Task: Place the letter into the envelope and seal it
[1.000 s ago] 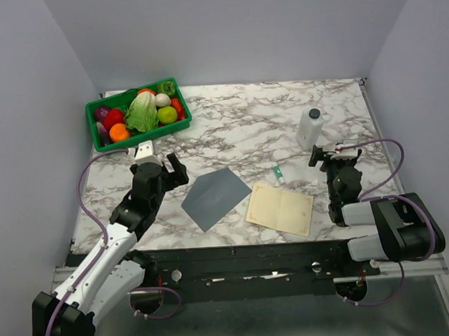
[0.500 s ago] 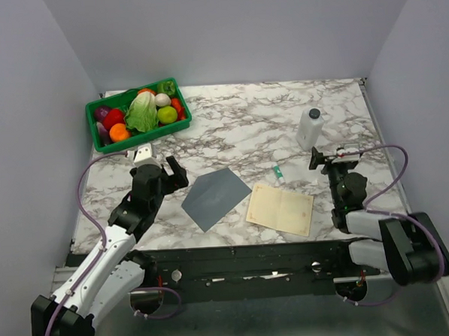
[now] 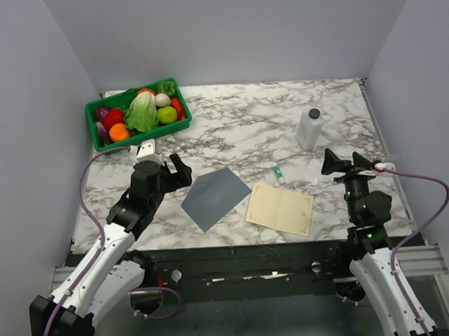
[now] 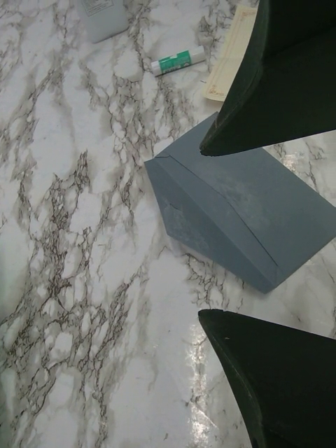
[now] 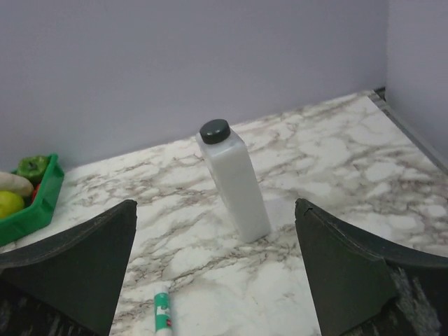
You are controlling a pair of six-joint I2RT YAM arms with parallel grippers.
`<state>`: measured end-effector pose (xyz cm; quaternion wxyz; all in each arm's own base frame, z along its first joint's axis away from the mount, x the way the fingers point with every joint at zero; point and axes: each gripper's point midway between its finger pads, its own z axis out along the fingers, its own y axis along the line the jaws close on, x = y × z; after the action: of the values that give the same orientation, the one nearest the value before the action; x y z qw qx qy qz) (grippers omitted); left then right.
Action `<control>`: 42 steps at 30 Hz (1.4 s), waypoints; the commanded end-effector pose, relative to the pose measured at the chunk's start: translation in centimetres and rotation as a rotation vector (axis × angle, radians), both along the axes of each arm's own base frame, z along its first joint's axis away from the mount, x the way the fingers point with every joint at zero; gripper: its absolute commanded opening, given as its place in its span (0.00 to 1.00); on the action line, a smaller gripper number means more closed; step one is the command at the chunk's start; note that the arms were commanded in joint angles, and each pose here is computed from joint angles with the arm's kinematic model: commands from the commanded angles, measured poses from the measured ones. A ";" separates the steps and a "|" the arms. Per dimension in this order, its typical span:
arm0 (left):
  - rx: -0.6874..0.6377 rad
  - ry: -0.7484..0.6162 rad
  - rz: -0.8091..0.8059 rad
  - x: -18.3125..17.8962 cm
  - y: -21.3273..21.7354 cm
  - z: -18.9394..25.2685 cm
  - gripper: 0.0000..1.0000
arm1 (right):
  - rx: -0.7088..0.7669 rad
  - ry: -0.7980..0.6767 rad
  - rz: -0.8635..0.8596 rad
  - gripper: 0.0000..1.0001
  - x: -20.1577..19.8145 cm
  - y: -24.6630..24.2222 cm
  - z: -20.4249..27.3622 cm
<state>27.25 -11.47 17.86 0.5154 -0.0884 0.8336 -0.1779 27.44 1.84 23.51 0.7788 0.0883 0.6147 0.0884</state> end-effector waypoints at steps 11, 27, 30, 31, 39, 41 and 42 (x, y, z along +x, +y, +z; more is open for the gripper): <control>-0.071 -0.032 -0.334 -1.1 -7.8 2.3 0.99 | 0.309 0.526 -0.083 1.00 -1.8 0.1 -7.4; -0.044 0.106 -0.584 -6.5 -18.6 -4.7 0.99 | 0.423 0.970 0.066 0.82 -6.2 4.5 -14.2; -0.027 0.111 -0.591 -6.2 -19.2 -5.1 0.99 | 0.423 1.010 0.070 0.55 -7.3 4.6 -15.6; -0.017 0.119 -0.597 -6.2 -19.4 -5.5 0.99 | 0.429 0.997 0.083 0.45 -7.2 4.8 -15.4; -0.017 0.126 -0.574 -5.3 -20.2 -5.9 0.98 | 0.478 1.072 0.091 0.01 -8.1 5.5 -17.0; -0.013 0.133 -0.566 -5.0 -20.5 -6.1 0.98 | 0.484 1.110 0.093 0.01 -8.3 5.7 -17.6; -0.012 0.135 -0.563 -4.9 -20.6 -6.2 0.98 | 0.485 1.146 0.089 0.01 -8.5 5.8 -18.3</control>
<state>20.81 -30.83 10.14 0.3630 0.1490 0.8669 -0.3075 20.53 6.86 7.67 0.3437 0.2628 0.8800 0.1959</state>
